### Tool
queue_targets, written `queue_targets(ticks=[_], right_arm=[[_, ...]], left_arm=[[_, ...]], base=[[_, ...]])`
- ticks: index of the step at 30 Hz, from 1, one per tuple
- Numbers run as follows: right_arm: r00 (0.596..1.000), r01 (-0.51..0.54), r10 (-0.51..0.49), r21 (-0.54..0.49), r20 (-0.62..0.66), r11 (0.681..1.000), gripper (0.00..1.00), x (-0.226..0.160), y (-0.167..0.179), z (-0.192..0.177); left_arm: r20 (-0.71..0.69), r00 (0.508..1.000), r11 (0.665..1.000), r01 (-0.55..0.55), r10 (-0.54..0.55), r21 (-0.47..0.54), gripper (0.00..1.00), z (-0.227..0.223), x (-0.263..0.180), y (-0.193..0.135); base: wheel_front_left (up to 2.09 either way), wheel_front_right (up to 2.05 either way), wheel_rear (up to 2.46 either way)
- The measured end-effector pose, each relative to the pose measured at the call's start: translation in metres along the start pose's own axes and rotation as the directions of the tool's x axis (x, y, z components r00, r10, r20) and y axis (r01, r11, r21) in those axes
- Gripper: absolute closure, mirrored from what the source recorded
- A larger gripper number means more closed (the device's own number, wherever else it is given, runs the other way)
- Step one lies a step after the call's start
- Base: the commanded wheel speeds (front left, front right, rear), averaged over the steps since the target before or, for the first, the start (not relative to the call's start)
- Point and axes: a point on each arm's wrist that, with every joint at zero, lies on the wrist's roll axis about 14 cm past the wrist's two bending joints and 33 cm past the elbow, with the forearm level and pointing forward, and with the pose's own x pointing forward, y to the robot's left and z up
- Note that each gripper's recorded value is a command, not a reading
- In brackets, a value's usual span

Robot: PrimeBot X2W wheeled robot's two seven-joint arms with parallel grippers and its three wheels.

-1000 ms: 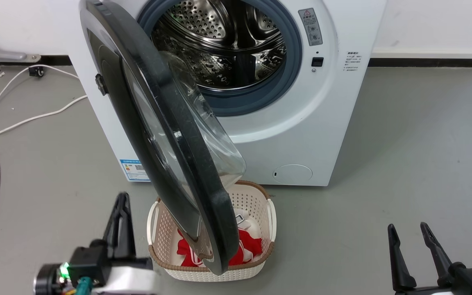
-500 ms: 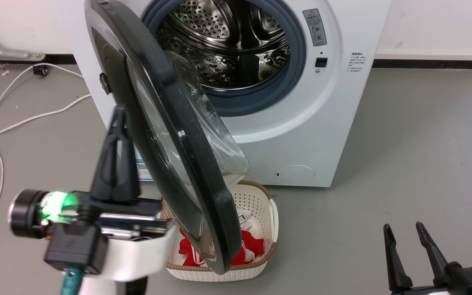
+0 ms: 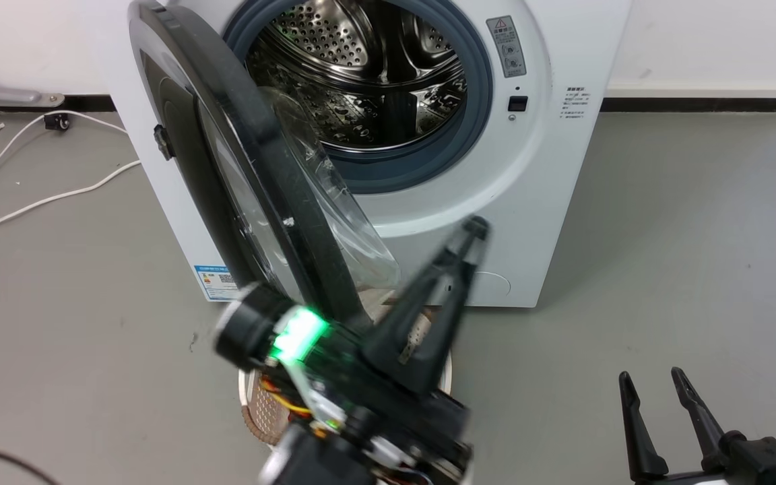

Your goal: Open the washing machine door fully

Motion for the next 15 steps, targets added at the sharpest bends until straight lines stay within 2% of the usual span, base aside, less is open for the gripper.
queue_targets(ticks=[9, 15], right_arm=[[1.000, -0.004, 0.004, 0.003, -0.007, 1.000, 0.00, 0.000, 0.002, -0.002], [1.000, -0.010, 0.010, 0.003, -0.010, 1.000, 0.00, 0.003, 0.003, -0.003]], left_arm=[[-0.058, 0.986, 0.978, 0.144, -0.154, -0.149, 1.00, -0.019, -0.008, -0.060], [-0.154, 0.963, 0.959, 0.187, -0.222, -0.211, 1.00, -0.045, -0.028, -0.085]], base=[[0.00, 0.00, 0.00], [0.00, 0.00, 0.00]])
